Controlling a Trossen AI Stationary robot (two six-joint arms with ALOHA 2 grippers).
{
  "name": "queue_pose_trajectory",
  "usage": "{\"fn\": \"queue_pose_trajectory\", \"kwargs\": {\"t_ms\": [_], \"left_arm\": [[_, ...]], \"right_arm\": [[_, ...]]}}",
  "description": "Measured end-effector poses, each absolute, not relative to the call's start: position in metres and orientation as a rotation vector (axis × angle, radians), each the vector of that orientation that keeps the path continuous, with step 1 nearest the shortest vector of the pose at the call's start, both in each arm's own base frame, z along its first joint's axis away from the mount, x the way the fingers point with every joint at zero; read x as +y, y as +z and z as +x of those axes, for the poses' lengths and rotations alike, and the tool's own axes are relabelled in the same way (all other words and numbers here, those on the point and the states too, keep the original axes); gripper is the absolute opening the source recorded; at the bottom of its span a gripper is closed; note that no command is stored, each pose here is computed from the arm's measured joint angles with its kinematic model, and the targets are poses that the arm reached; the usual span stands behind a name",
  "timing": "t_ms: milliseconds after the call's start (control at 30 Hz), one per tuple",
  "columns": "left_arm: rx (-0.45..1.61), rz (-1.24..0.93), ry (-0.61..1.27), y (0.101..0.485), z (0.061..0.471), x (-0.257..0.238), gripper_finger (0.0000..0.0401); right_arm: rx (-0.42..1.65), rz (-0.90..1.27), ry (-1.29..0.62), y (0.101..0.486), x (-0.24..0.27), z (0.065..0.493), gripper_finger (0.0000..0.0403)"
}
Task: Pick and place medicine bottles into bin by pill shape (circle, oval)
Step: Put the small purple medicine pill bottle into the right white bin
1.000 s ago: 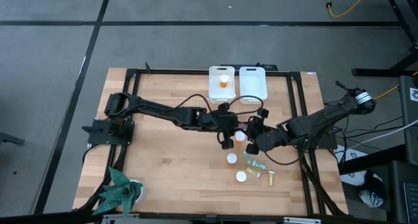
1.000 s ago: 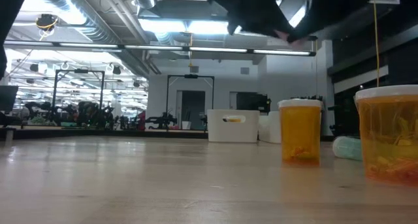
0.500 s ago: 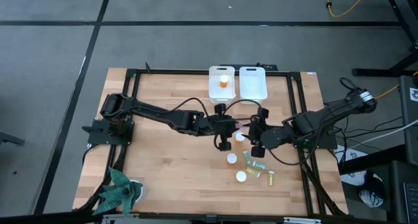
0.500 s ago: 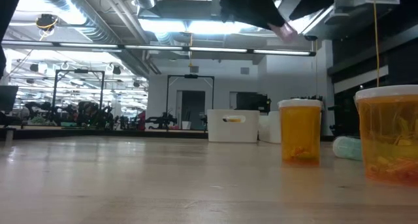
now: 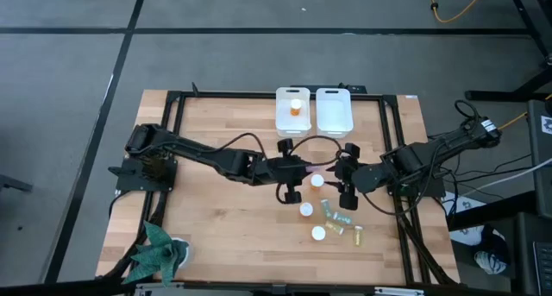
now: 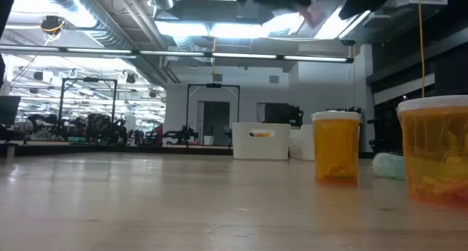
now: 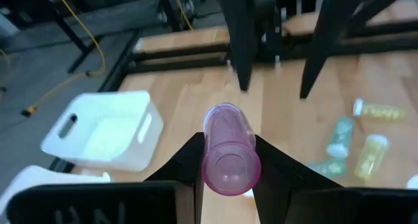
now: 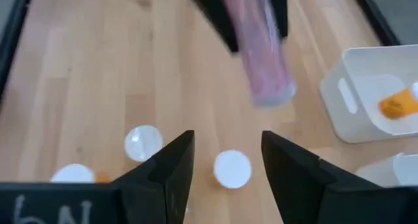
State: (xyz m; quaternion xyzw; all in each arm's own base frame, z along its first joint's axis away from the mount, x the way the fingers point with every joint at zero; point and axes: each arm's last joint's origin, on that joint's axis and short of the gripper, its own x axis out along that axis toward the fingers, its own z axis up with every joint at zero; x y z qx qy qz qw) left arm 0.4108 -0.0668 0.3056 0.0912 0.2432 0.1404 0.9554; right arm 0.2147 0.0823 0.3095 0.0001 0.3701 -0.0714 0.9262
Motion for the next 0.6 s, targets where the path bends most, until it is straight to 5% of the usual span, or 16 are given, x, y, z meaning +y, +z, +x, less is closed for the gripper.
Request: {"fn": "queue_pose_trajectory", "kwargs": {"t_ms": [233,600], "left_arm": [[0.421,0.215,0.283,0.337,0.384,-0.095,0.0080],[0.331,0.443,0.429,0.362,0.350,-0.148,0.0080]], "right_arm": [[0.726,-0.019,-0.042,0.312,0.087,0.218,0.0176],[0.202,-0.315,0.104,0.304,0.106,0.237,0.0177]]}}
